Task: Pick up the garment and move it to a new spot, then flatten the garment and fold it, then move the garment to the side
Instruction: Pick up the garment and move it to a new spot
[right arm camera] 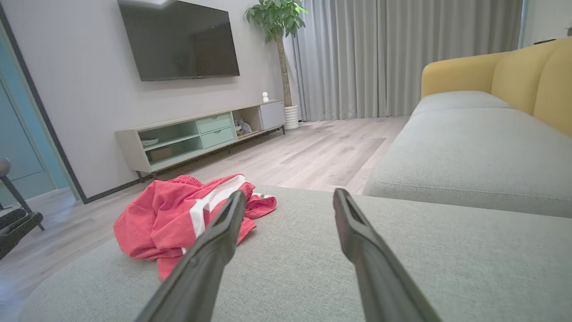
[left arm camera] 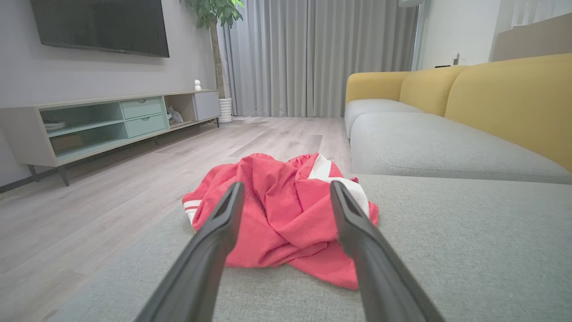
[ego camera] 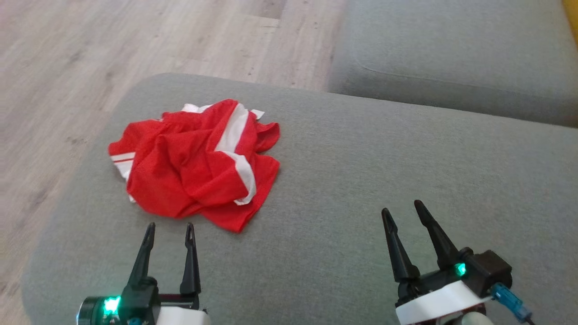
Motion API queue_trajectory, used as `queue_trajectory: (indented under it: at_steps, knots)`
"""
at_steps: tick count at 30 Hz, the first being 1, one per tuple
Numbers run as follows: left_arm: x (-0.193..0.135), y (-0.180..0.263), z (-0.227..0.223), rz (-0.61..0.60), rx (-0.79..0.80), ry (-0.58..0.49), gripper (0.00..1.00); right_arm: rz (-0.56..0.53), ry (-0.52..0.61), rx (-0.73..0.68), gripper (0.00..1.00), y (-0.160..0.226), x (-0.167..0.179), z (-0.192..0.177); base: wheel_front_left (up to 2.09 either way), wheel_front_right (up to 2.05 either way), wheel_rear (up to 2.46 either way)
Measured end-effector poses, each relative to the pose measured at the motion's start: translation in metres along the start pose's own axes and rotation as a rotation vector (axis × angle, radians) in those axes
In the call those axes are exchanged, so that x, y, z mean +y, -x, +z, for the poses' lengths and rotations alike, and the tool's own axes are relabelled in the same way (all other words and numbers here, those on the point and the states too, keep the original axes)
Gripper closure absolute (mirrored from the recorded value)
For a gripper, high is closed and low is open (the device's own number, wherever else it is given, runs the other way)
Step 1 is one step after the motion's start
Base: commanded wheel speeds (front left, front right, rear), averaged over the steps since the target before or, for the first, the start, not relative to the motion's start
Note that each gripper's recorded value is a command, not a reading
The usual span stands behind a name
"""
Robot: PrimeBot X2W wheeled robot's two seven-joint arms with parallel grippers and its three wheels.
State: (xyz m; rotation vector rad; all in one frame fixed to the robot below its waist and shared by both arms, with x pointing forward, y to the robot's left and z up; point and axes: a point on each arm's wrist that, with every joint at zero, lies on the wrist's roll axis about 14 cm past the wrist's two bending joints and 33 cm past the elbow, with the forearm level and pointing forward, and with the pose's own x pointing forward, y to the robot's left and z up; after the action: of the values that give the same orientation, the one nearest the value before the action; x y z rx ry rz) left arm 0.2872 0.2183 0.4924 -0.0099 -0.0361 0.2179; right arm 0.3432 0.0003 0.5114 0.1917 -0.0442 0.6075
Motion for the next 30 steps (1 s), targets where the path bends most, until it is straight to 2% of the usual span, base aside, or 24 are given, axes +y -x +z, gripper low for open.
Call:
queue_trajectory:
  at_steps: [10,18,20,25,30]
  knots:
    - [0.021,0.007,0.005,0.063,-0.018,-0.003,0.00,0.059,-0.002,0.005,0.00,-0.007,0.017,-0.001,0.00,0.00,0.00]
    - [0.026,-0.006,0.000,0.001,0.007,-0.085,0.00,0.027,-0.021,0.019,0.00,-0.007,0.006,-0.008,0.00,0.00,0.00]
    - [0.022,-0.033,0.001,-0.099,0.059,-0.168,0.00,0.007,-0.028,0.028,0.00,-0.009,-0.003,-0.012,0.00,0.00,0.00]
    - [0.020,-0.098,0.013,-0.233,0.178,-0.307,0.00,-0.011,-0.018,0.028,0.00,-0.023,-0.017,-0.016,0.00,0.00,0.00]
    - [0.014,-0.136,-0.011,-0.310,0.383,-0.409,0.00,-0.043,-0.020,0.018,0.00,-0.035,-0.036,-0.017,0.00,0.00,0.00]
